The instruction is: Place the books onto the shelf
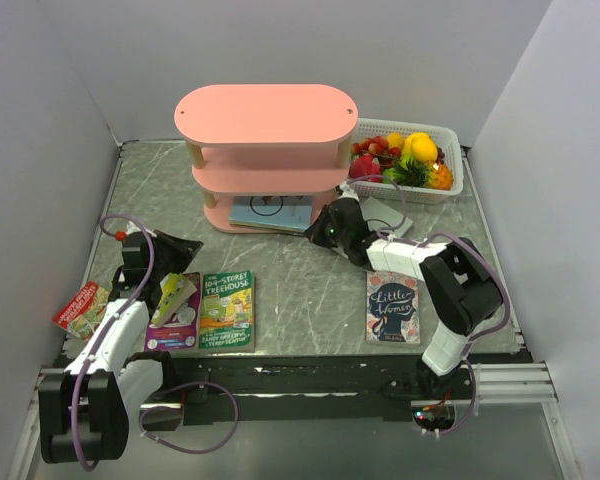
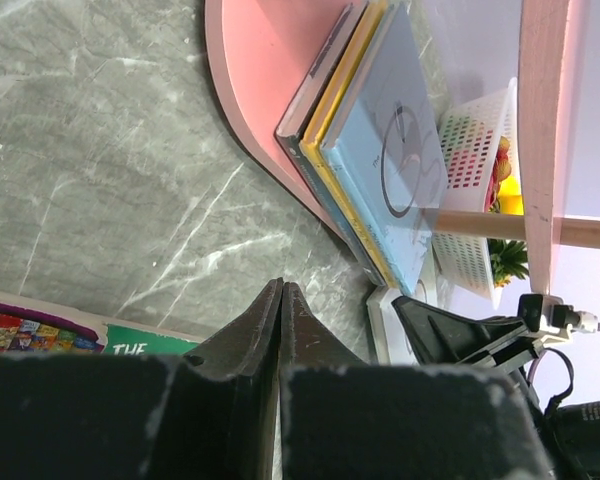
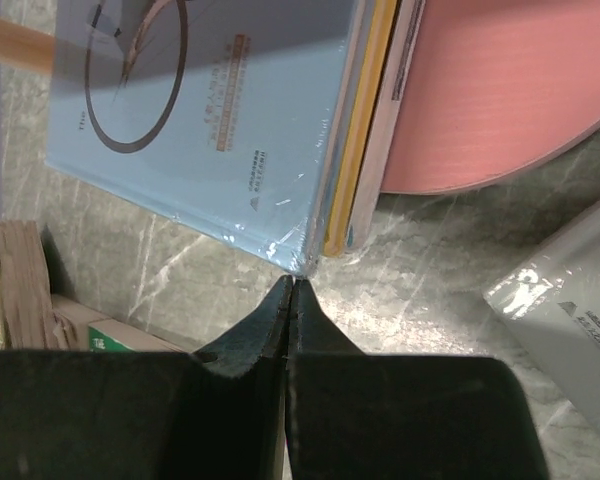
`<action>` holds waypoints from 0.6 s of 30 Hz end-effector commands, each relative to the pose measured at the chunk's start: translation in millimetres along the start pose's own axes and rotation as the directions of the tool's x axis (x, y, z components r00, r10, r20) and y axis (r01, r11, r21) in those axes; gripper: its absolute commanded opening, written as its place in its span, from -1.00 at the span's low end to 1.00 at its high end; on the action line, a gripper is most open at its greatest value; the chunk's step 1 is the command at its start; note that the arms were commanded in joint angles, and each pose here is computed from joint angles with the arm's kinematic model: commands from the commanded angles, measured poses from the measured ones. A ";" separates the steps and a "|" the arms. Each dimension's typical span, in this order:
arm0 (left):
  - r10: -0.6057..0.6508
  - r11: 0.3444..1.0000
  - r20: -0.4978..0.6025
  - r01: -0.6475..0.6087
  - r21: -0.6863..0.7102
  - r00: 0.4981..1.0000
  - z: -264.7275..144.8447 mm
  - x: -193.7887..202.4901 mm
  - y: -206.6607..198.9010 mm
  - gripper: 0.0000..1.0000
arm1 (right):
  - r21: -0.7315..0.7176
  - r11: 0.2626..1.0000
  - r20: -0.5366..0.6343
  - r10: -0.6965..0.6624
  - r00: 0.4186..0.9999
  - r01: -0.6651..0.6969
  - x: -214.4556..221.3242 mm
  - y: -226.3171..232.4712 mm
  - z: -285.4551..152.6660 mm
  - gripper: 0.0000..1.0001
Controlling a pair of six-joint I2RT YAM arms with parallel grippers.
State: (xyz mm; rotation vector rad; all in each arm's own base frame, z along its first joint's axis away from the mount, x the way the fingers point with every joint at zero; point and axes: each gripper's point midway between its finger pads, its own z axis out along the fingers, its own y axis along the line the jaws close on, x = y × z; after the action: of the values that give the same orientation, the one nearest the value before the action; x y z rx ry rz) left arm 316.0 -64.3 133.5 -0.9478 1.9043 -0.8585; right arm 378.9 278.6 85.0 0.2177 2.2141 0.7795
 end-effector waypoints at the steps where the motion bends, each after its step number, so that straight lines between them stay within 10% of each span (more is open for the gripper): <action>1: 0.031 0.999 0.014 -0.031 0.026 0.999 -8.0 -2.5 -7.7 -0.84 | -0.057 0.995 0.085 -0.073 0.994 0.078 -8.0 25.5 -29.1 -1.00; 6: 0.060 0.998 -0.014 -0.060 0.018 0.998 -11.2 0.9 -9.1 -0.78 | -0.107 0.985 0.022 -0.135 0.991 0.137 24.0 36.8 -66.9 -0.98; 10: 0.054 0.998 -0.055 -0.052 0.035 0.997 -19.6 14.0 -7.2 -0.57 | -0.286 0.948 -0.168 -0.193 0.967 0.140 75.9 55.0 -82.4 0.09; 18: 0.022 0.948 0.010 -0.017 -0.319 1.000 -30.8 29.1 60.1 -0.47 | -0.432 0.898 -0.393 -0.269 0.879 0.081 168.3 97.8 -74.1 0.89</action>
State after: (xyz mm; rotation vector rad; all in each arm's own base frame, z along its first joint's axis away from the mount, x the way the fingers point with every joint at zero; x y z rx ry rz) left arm 281.9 -75.2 121.1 -0.9401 2.0068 -0.7585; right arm 227.9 343.2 83.1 -0.2901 2.3408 1.0962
